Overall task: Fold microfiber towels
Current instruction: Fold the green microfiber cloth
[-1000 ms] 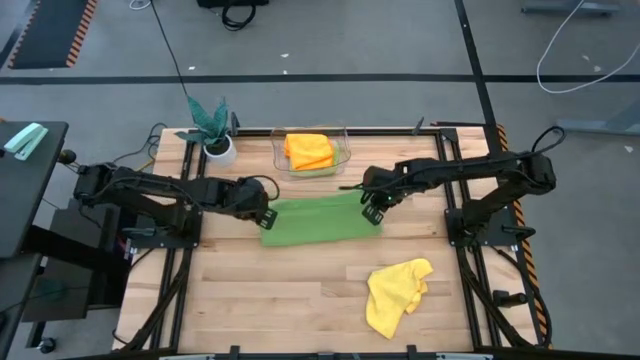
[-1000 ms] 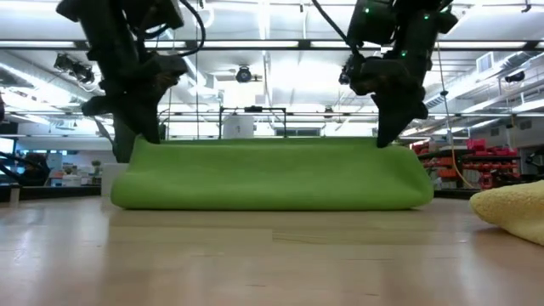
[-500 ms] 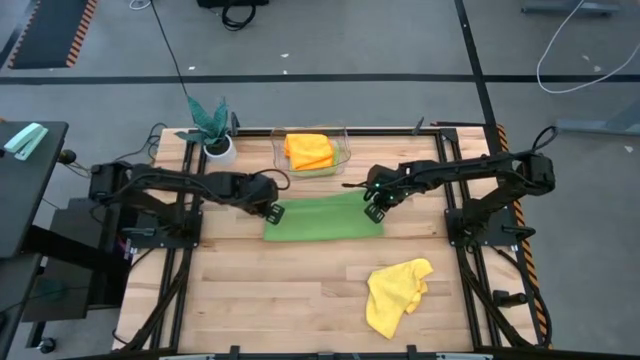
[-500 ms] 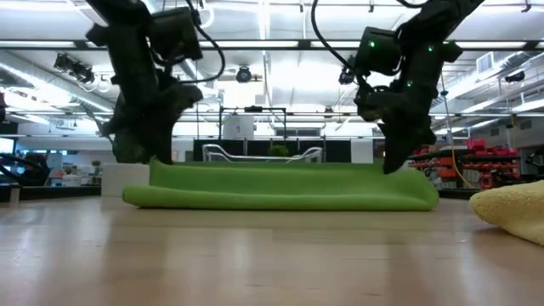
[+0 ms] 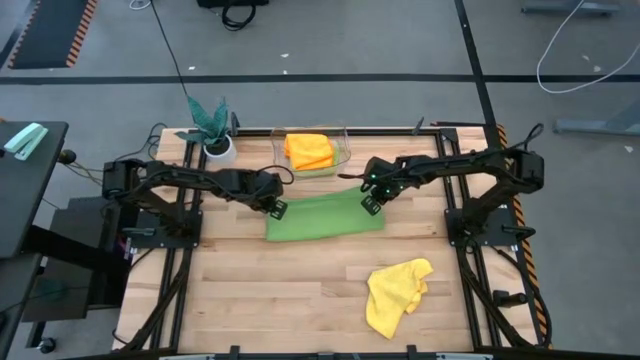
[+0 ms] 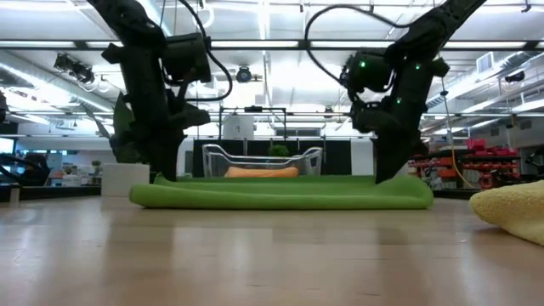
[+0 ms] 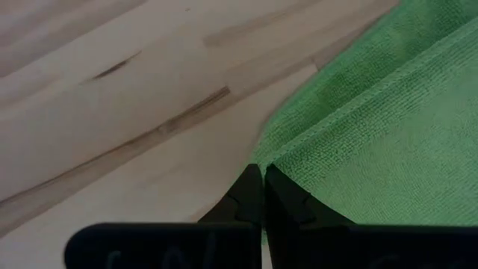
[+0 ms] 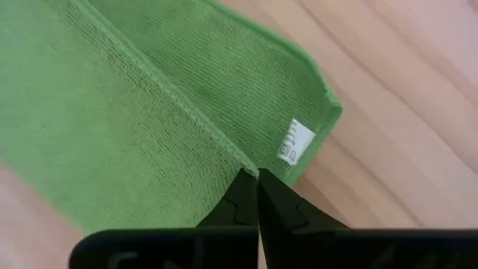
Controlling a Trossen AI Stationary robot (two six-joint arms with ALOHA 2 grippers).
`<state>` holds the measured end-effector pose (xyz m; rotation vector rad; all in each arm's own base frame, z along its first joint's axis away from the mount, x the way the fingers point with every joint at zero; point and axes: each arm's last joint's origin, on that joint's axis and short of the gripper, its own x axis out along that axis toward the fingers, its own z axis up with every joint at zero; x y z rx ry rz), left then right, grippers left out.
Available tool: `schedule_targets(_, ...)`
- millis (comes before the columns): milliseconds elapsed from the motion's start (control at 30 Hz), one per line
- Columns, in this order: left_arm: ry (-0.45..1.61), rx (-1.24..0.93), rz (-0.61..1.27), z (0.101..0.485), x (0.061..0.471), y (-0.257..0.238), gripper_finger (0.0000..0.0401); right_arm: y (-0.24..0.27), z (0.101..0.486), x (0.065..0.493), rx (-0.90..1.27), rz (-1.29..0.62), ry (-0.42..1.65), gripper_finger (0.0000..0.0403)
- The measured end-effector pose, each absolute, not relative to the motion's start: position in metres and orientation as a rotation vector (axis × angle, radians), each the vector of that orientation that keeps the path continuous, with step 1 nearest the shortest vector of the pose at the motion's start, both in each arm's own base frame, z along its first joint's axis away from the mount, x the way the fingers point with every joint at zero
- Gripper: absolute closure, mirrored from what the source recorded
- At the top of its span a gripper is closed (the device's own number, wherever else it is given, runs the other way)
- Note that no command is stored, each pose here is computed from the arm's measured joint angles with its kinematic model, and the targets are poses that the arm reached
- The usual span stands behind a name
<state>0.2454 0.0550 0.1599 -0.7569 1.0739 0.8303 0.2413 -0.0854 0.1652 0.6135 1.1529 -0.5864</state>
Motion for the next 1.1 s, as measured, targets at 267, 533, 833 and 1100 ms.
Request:
schedule_targets(267,1.084,-0.759,0.876,0.159,0.241,0.065,0.0394,-0.091,0.146,0.256,0.606,-0.602,1.156,0.0397)
schedule_targets(533,1.096,-0.772,0.914,0.158,0.236,0.072,0.0381,-0.099,0.158,0.263,0.565,-0.621,1.112,0.0395)
schedule_targets(833,1.078,-0.755,0.9,0.159,0.238,0.074,0.0394,-0.106,0.164,0.257,0.545,-0.649,1.106,0.0399)
schedule_targets(1100,1.089,-0.757,0.909,0.154,0.24,0.076,0.0395,-0.111,0.165,0.257,0.495,-0.684,1.089,0.0396)
